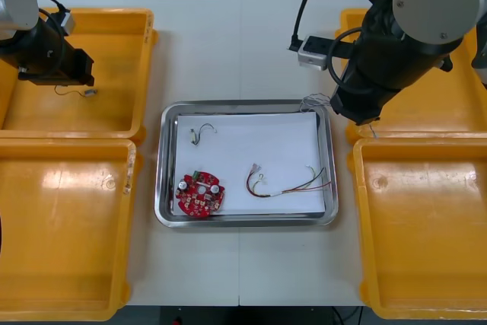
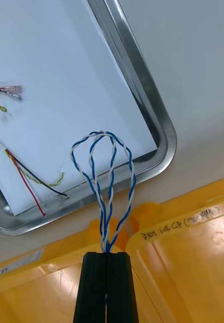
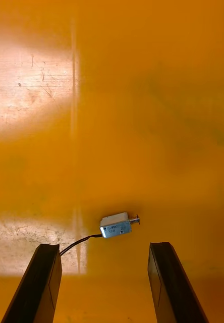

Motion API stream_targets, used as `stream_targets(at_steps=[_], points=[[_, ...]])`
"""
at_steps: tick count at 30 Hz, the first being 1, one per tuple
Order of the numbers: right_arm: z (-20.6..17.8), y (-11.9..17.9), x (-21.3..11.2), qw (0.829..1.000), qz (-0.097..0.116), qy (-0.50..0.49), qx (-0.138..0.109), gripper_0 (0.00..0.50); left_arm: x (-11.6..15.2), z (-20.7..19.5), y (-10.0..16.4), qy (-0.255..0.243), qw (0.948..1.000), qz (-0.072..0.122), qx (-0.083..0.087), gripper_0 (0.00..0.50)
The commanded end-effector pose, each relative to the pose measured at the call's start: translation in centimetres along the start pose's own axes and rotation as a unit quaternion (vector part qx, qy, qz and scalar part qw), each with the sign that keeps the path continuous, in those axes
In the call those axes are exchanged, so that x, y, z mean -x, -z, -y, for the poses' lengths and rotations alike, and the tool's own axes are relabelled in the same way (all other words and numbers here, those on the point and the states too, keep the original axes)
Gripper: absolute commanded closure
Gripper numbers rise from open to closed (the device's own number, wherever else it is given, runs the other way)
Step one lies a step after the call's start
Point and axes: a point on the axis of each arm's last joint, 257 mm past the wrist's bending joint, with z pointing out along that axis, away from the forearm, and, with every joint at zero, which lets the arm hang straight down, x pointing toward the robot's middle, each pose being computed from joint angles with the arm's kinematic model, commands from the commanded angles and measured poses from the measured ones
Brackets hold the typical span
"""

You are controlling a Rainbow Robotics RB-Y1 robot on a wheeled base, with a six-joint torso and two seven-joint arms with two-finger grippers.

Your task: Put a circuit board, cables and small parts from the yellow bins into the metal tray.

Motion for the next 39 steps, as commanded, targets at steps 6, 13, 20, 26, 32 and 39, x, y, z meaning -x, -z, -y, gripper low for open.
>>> stream_targets(at_steps=[6, 13, 20, 26, 32, 39], points=[[0.4, 1.3, 6.4, 0.996, 0.030, 0.078, 0.002, 0.500, 3.3, 0.3, 1.3, -0.081, 0.9959, 0.038, 0.005, 0.000], [0.4, 0.1, 8.4, 0.985, 0.054, 0.164, 0.014, 0.500, 2.9, 0.7, -0.1, -0.079, 0.9960, 0.043, -0.001, 0.000], [0.4, -0.6, 9.3, 0.967, 0.047, 0.251, -0.007, 0.500, 2.5, 1.3, -1.5, -0.072, 0.9963, 0.046, -0.010, 0.000], [0.1, -1.4, 9.7, 0.957, 0.031, 0.287, -0.020, 0.500, 2.0, 1.4, -2.5, -0.079, 0.9959, 0.043, -0.006, 0.000], [0.0, -2.9, 9.4, 0.952, -0.005, 0.304, -0.042, 0.500, 1.5, 2.3, -3.0, -0.075, 0.9962, 0.039, -0.019, 0.000], [0.0, -4.3, 9.6, 0.950, -0.023, 0.307, -0.055, 0.500, 1.3, 2.8, -3.1, -0.074, 0.9962, 0.037, -0.027, 0.000]])
